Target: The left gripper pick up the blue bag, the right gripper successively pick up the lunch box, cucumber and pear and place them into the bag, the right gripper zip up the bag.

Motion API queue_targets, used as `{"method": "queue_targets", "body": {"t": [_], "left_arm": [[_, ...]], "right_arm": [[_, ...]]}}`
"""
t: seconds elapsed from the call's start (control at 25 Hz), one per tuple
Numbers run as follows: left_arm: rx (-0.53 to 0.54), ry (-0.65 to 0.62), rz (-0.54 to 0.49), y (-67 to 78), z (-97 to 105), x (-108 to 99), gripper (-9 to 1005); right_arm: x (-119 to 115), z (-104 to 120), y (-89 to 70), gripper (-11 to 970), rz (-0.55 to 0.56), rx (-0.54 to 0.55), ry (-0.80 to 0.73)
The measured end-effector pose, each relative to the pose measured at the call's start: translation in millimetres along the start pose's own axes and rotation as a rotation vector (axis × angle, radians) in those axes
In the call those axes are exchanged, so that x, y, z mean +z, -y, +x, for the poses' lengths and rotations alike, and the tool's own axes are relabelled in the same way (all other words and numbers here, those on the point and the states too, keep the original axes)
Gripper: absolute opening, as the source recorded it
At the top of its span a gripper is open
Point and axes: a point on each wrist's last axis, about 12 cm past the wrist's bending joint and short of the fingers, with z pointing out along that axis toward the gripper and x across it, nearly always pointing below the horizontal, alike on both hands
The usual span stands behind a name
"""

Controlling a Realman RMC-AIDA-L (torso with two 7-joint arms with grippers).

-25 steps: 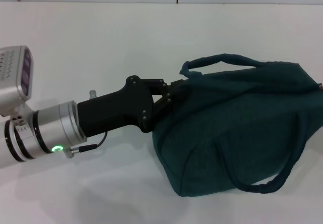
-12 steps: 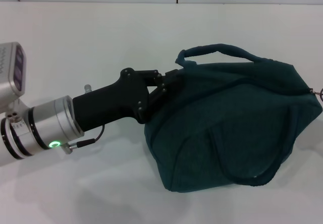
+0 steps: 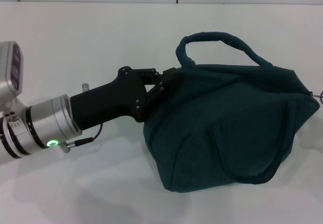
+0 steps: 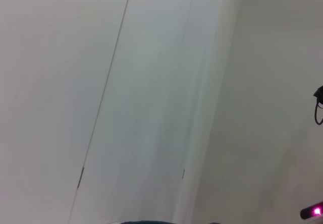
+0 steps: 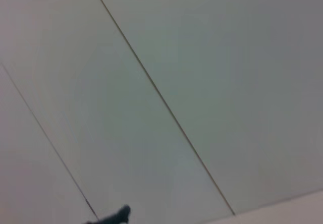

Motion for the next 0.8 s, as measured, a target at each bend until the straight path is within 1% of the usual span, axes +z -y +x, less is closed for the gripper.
{"method": "queue_targets", "body": {"t": [0.48, 0.68, 0.8], "left_arm": [[-0.002, 0.003, 0.003, 1.1, 0.7, 1.0, 66], [-0.006, -0.001, 0.008, 2.2, 2.0, 1.8, 66], [-0.009, -0.002, 0.007, 2.8, 2.7, 1.4, 63]], "right_arm": [[7.7, 11.2, -2.9, 56, -0.019, 0.014, -0.076], [5.3, 10.2, -7.5, 56, -0.051, 0.020, -0.056], [4.8, 10.9, -5.9, 57, -0.035, 0.021, -0.059]]}}
